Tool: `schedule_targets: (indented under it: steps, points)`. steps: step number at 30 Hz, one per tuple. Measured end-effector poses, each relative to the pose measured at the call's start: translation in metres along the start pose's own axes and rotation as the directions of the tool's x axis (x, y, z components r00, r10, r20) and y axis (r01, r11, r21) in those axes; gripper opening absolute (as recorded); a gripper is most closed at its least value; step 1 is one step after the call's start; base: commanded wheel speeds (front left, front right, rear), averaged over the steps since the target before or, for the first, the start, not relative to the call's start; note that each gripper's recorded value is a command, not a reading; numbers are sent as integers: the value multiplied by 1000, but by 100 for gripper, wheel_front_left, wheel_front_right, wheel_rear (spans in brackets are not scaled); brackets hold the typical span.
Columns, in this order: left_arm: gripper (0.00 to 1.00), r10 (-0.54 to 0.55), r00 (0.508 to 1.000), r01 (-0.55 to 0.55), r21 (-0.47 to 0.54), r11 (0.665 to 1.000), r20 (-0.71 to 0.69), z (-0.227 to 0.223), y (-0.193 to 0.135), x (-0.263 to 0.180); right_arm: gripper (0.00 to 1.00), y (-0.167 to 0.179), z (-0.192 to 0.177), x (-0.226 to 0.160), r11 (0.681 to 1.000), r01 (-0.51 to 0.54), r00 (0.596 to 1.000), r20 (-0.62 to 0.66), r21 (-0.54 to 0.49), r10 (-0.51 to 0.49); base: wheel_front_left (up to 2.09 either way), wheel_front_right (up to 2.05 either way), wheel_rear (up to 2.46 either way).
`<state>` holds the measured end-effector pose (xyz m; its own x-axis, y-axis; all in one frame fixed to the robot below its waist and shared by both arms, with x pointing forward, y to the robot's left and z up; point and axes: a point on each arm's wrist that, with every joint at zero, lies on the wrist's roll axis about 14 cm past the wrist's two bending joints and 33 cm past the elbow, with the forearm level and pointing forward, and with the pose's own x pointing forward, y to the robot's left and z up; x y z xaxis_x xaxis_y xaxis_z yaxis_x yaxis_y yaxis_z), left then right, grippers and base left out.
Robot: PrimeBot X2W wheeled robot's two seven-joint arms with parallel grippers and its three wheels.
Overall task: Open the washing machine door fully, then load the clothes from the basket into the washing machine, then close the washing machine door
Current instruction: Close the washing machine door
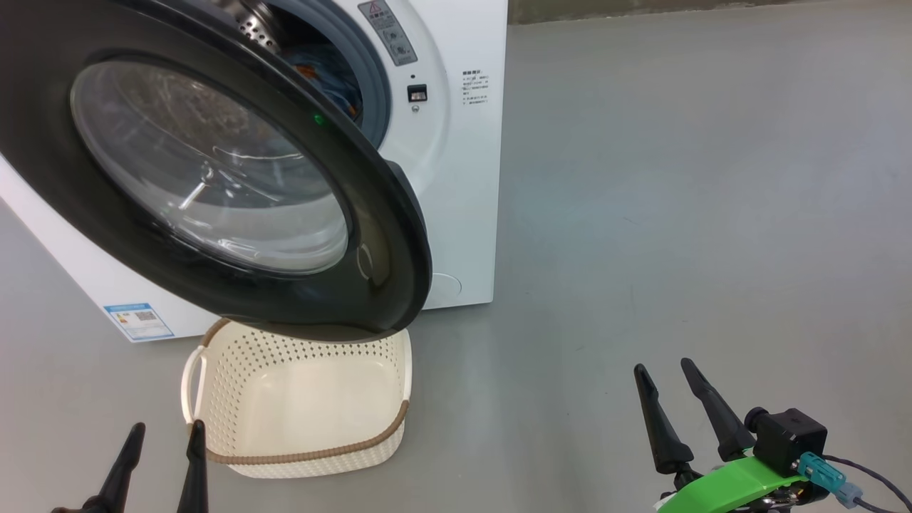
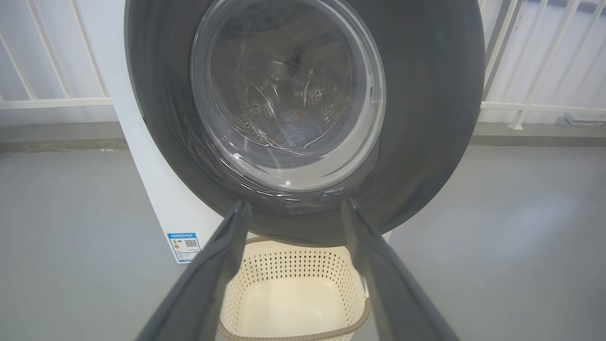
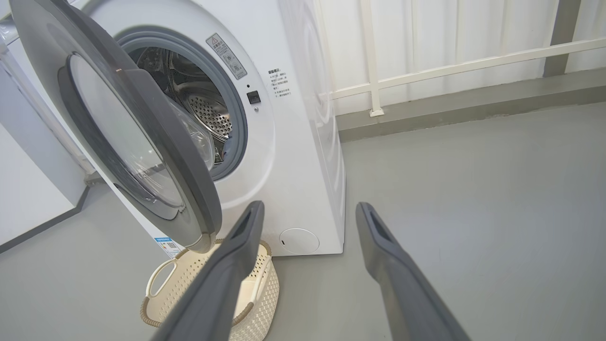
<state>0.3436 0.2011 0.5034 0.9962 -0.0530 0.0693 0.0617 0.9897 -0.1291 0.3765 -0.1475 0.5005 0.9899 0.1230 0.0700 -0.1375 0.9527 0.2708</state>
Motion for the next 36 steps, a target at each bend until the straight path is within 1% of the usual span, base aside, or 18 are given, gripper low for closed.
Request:
schedule_targets:
  steps: [9, 10, 11, 12, 13, 16, 19, 24, 25, 27, 31, 34, 36]
  points:
    - [100, 0, 1000, 0, -3, 1000, -1, -1, -1, -1, 100, 1, -1, 1, 1000, -3, 1000, -2, 0, 3, 0, 0, 0]
    - [100, 0, 1000, 0, -4, 1000, -2, -1, -1, 0, 79, 1, -1, 1, 1000, -3, 1000, -2, 0, 3, 0, 0, 0]
    - [100, 0, 1000, 0, -4, 1000, -2, -1, -1, 0, 79, 1, -1, 1, 1000, -3, 1000, -3, 0, 3, 0, 0, 0]
    - [100, 0, 1000, 0, -4, 1000, -2, -1, -1, 0, 38, 1, -1, 1, 1000, -3, 1000, -3, 0, 3, 0, 0, 0]
    - [100, -1, 1000, 1, -4, 1000, -3, -1, -1, 0, 0, 1, -1, 1, 1000, -2, 1000, -3, 0, 2, 0, 0, 0]
    - [100, -2, 1000, 2, -6, 1000, -3, -1, -2, 0, 0, 1, 2, 1, 1000, -4, 1000, 8, 0, 4, 0, 0, 0]
    - [100, -4, 1000, 3, -7, 1000, -5, -2, -2, 1, 0, 4, 16, 4, 1000, -14, 999, 52, -1, 14, 0, 0, 0]
    - [100, -8, 1000, 8, -9, 1000, -10, -4, -4, 1, 0, 14, 62, 9, 998, -49, 979, 198, 45, 39, 0, 0, 0]
    - [100, -7, 1000, 7, -9, 1000, -11, -4, -3, 1, 0, 17, 74, 9, 996, -62, 971, 236, 63, 45, 0, 0, 0]
    - [100, -8, 1000, 8, -11, 1000, -13, -5, -4, 2, 0, 27, 96, 9, 994, -97, 950, 303, 55, 76, 0, 0, 0]
    - [100, -8, 1000, 8, -20, 1000, -18, -6, -4, 1, 0, 54, 140, 8, 983, -185, 888, 431, 16, 160, 0, 0, 0]
    - [100, -6, 1000, 6, -22, 1000, -20, -7, -4, 1, 0, 84, 160, 6, 962, -274, 839, 487, -10, 244, 0, 0, 0]
    - [100, 0, 1000, 0, -22, 1000, -21, -7, -2, 0, 0, 110, 164, 3, 937, -348, 808, 497, -31, 317, 0, 0, 0]
